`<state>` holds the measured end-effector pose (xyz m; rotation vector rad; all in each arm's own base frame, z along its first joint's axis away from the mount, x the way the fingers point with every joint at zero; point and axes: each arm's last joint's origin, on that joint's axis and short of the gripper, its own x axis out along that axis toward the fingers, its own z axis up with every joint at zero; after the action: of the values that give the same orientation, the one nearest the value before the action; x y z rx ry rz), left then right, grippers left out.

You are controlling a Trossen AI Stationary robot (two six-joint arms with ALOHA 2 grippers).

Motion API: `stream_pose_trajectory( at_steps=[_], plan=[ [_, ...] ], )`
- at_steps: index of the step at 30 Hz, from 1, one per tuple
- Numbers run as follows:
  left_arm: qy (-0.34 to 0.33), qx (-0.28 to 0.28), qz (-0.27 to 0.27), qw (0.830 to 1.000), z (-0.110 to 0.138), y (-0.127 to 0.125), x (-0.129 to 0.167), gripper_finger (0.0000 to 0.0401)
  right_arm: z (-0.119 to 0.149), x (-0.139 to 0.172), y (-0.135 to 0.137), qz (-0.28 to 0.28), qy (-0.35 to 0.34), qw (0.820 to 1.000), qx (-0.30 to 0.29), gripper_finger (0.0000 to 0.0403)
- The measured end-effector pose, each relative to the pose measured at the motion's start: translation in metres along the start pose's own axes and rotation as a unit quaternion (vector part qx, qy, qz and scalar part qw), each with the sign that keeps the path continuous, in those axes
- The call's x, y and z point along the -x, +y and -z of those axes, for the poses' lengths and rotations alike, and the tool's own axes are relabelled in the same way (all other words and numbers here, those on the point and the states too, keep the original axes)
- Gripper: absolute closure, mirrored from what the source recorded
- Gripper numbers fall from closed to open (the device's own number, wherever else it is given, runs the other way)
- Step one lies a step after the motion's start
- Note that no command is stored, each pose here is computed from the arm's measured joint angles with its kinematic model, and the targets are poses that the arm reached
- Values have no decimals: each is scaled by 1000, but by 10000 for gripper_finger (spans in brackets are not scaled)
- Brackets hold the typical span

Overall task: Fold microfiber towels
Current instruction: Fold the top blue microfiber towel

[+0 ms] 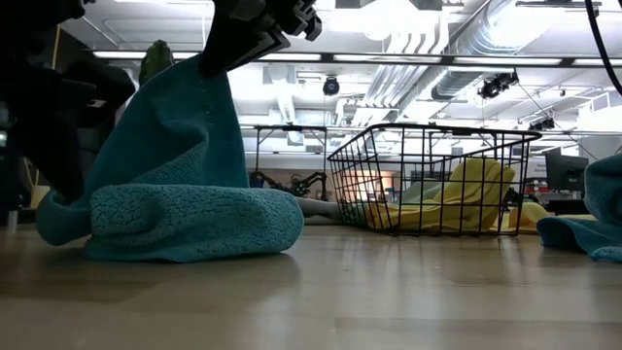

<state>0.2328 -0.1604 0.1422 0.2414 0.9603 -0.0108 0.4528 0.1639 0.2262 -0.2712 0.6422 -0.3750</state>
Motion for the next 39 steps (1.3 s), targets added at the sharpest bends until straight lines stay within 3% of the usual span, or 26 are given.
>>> stream_pose_trajectory(
  at_steps=[10, 15, 21, 32, 39],
  plan=[
    [10, -5, 0, 1000, 3, -4, -11, 251, -1, 0, 0, -1, -3, 1000, -3, 403],
    [22, -41, -5, 999, 4, -7, -22, 258, -1, 0, 0, -1, -3, 1000, -3, 403],
    [-3, -50, 2, 999, -8, -8, -12, 290, -2, 0, 0, -4, -6, 1000, -2, 403],
    [13, -44, 12, 999, -5, -8, -8, 359, -2, 0, 0, -4, -6, 1000, -4, 403],
    [9, -47, 1, 999, -4, -9, -7, 339, -2, 0, 0, -5, -7, 1000, -5, 403]
  ],
)
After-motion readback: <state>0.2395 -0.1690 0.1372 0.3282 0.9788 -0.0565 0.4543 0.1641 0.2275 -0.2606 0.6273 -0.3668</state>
